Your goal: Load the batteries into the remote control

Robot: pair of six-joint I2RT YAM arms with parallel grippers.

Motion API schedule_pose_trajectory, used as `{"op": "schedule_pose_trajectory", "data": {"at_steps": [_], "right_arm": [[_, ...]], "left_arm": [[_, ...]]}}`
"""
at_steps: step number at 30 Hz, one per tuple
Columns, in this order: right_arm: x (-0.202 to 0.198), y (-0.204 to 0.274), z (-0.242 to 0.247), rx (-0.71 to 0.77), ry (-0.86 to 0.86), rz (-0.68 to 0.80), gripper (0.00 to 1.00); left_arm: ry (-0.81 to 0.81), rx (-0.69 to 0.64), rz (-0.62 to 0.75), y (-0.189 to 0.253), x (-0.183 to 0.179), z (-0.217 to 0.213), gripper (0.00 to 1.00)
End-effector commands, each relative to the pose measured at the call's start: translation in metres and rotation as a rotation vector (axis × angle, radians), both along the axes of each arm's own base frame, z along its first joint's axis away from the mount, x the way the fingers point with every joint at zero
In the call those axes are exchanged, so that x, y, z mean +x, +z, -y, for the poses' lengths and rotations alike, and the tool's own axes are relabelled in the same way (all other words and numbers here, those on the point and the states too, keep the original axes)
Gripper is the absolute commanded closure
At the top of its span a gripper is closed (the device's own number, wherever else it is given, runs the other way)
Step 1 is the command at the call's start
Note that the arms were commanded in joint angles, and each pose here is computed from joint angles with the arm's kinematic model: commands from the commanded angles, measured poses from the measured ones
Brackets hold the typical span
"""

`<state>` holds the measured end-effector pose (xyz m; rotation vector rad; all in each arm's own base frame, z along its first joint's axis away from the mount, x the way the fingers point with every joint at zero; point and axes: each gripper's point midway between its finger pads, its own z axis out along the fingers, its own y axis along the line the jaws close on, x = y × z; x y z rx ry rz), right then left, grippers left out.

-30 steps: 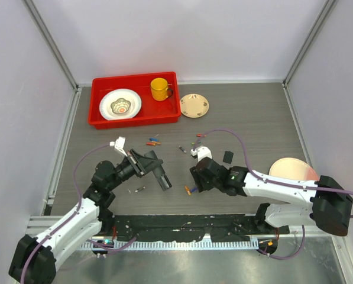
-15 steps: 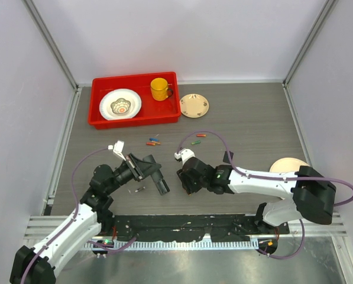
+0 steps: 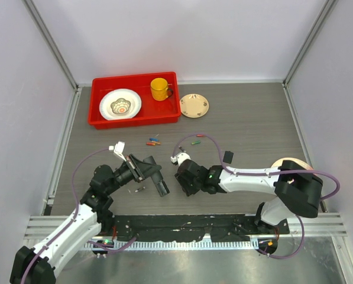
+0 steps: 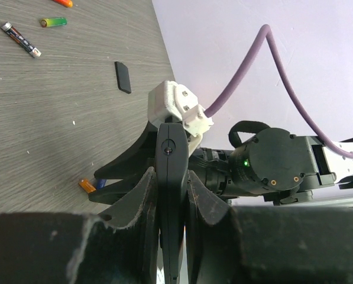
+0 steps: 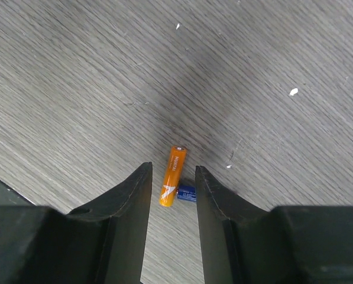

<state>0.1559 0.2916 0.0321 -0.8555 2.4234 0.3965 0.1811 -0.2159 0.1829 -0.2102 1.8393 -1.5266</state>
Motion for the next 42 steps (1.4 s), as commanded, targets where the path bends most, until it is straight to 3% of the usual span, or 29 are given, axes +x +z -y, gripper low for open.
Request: {"op": "schedule_pose_trajectory", "data": {"at_steps": [1,30,34,37,39,42], "right_arm": [[0.010,0.013,-0.017,0.050,0.008,0.042,0.60],[0.010,-0.004,-0.015,-0.015,0.000,0.019,0.69],[0.011,-0.008,-0.012,-0.035,-0.008,0.015,0.76],[0.012,-0.009,-0.011,-0.046,-0.019,0.018,0.86],[0.017,-0.004,-0.011,-0.039,-0.037,0.038,0.98],[0.024,0.018,-0.014,0.017,-0.075,0.086,0.99]], "left_arm": [[-0.023,-0.011,0.037,0.005,-0.005,0.000,1.00],[-0.031,-0.020,0.039,0.003,-0.007,0.000,1.00],[-0.029,-0.019,0.038,0.002,-0.008,0.000,1.00],[-0.029,-0.020,0.037,0.002,-0.008,0.000,1.00],[-0.029,-0.020,0.039,0.001,-0.008,0.000,1.00],[-0.011,-0.028,0.050,0.004,-0.004,-0.001,1.00]]}}
